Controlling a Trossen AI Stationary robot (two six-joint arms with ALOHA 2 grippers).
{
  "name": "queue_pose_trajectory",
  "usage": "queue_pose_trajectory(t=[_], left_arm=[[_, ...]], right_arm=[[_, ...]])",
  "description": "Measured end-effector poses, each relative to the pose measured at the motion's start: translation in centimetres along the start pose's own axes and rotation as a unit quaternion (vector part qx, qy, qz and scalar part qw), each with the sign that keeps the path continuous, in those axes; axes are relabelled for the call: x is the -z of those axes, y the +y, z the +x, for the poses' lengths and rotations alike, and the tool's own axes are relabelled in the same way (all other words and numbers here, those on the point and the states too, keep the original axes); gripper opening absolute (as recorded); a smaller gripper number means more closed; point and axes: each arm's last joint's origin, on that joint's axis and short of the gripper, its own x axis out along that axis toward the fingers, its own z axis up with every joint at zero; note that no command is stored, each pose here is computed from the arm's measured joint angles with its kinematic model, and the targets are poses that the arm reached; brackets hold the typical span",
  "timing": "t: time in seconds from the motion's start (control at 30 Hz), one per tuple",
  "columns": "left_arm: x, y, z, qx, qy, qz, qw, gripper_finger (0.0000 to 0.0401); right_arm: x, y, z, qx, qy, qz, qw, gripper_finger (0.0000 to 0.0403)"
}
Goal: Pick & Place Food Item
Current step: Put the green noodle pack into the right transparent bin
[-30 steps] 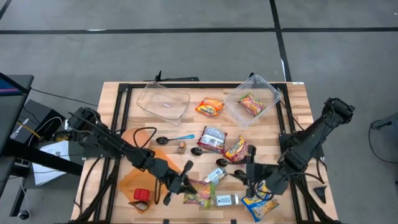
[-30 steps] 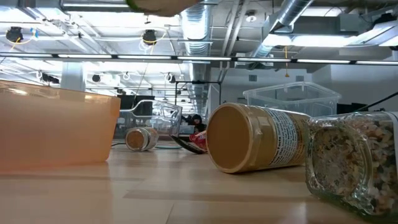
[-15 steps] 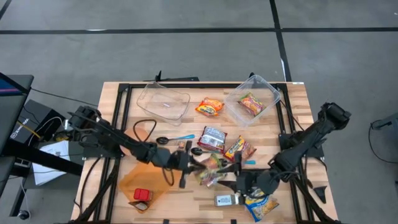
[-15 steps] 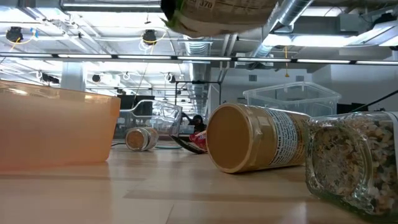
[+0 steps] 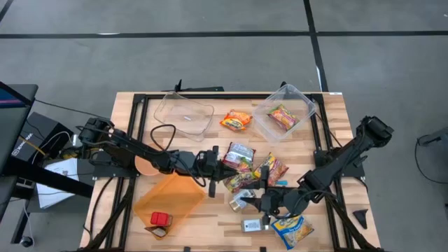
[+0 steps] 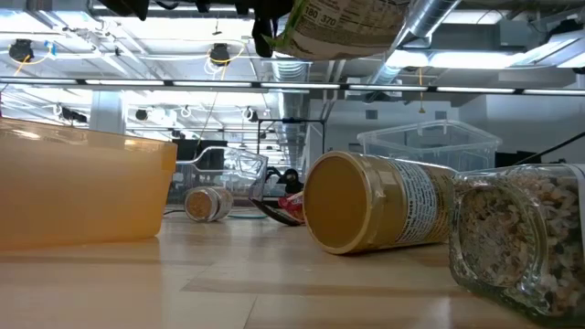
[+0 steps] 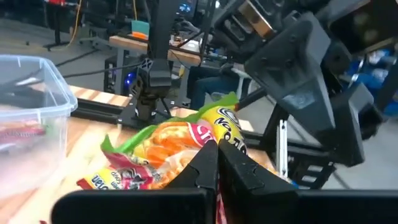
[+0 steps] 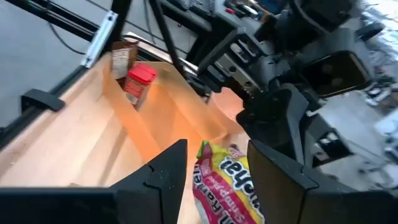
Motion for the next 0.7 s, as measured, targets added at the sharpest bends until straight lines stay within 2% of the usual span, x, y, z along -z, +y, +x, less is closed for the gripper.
queue_pose_trajectory(t=[0.13,0.3,0.43,0.7], left_arm=[[-0.5,-0.2,0.0,0.025,-0.019,-0.041,0.999,0.0000],[-0.7,-0.1,0.0,0.028,-0.029,-0.065,0.997,0.0000],[-0.9,0.5,0.1,0.021,-0.031,-0.068,0.997,0.0000],[-1.1,0.8,0.2,0.017,-0.038,-0.080,0.996,0.0000]], right_arm=[[0.0,0.1,-0.3,0.034,0.008,-0.023,0.999,0.0166],[-0.2,0.8,-1.4,0.079,0.021,-0.086,0.993,0.0179],[0.1,1.8,-1.8,0.106,0.037,-0.142,0.983,0.0193],[0.5,2.5,-0.3,0.145,0.070,-0.194,0.968,0.0211]])
